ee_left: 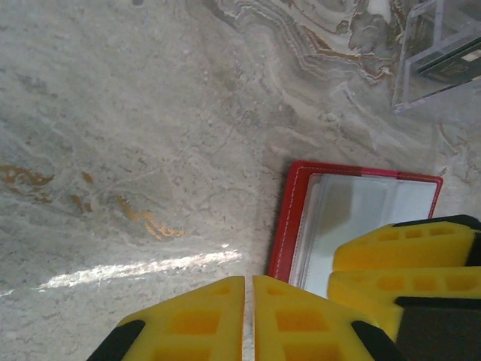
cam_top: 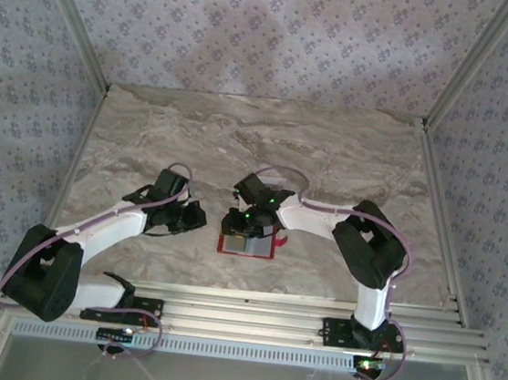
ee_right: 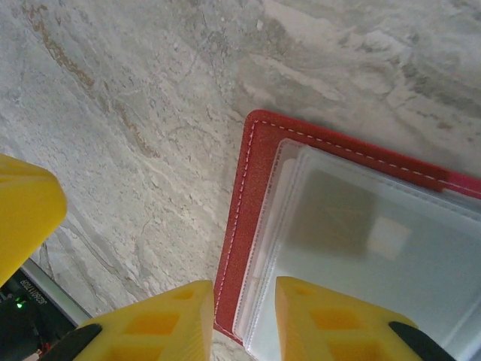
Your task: Take the credit cards out of the card holder
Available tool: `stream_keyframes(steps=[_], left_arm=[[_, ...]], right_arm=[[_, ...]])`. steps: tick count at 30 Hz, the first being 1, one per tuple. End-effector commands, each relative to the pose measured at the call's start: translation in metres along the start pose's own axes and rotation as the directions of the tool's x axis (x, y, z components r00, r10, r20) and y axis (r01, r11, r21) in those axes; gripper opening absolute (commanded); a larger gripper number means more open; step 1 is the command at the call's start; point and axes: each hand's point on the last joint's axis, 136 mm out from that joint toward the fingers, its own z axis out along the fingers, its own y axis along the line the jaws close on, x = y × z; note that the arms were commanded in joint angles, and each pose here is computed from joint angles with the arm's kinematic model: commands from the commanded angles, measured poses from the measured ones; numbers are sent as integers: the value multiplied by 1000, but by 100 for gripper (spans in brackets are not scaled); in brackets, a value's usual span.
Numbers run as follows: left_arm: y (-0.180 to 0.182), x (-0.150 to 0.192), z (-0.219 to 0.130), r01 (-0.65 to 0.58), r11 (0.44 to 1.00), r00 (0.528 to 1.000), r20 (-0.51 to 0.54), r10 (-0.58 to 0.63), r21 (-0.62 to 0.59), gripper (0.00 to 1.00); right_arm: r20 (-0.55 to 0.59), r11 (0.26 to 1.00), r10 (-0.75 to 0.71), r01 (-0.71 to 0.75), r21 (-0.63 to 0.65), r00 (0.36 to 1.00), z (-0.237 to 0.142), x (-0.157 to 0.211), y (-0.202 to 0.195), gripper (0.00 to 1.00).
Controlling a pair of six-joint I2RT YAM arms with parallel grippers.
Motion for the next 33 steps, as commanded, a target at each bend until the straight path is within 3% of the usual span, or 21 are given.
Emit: stream_keyframes(steps=[1,27,33], left_arm=[[-4,2,-1,10,999,1000,-5,-10,37,12],[-17,4,17,14,997,997,-71,-8,77,12],[-26,5,22,-1,997,996,-86,8,82,12]], right_arm=[[-39,1000,19,-19,2,999,6,5,1,29],[-50,953,14,2,304,999,-17,13,-48,33],[-45,940,16,0,341,999,-21,13,-53,41]])
